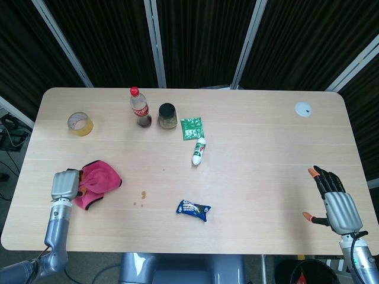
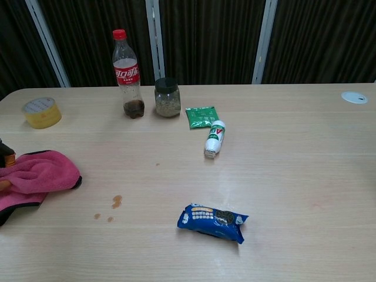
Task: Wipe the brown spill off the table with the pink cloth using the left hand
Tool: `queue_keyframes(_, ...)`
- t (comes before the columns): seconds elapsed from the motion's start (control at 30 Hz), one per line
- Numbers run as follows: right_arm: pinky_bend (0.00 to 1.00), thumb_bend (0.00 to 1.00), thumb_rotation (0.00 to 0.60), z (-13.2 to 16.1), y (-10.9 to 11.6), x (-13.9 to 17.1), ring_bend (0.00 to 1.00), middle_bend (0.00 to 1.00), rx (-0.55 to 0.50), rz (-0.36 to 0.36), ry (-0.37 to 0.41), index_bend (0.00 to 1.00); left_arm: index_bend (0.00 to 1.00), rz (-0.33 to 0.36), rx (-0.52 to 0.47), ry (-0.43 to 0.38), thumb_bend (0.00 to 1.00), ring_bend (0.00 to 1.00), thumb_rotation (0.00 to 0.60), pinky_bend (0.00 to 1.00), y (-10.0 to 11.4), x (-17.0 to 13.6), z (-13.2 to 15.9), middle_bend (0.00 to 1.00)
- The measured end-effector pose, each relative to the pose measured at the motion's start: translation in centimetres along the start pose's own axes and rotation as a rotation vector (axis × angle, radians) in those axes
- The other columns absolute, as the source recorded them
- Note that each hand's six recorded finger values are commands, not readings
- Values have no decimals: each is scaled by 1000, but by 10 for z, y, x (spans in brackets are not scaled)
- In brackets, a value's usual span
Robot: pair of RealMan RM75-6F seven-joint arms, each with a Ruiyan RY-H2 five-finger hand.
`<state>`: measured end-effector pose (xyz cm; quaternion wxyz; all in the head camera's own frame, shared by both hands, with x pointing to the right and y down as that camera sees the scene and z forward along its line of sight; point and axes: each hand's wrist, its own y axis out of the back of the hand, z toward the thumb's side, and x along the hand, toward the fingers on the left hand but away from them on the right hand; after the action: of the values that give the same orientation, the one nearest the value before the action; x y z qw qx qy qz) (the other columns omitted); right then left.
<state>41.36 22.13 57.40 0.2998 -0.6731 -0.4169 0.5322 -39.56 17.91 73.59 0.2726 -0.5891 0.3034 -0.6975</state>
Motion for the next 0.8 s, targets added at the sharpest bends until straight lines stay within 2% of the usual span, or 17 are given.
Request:
queue_keyframes(0.17,0,15,600,0,0,0,0,0,-3,0,-2,0,820,22,-28,-56,571,472,600,549,5,-4,17,549)
queue_keyframes(0.5,0,14,600,-1,1,0,0,0,-6,-1,-4,0,830,64,-127,-225,569,477,600,556,25,-22,78,553)
queue_keyframes(0.8,0,16,600,-3,2,1,0,0,-14,-4,-8,0,830,44,-151,-330,556,477,600,554,20,-41,140,551)
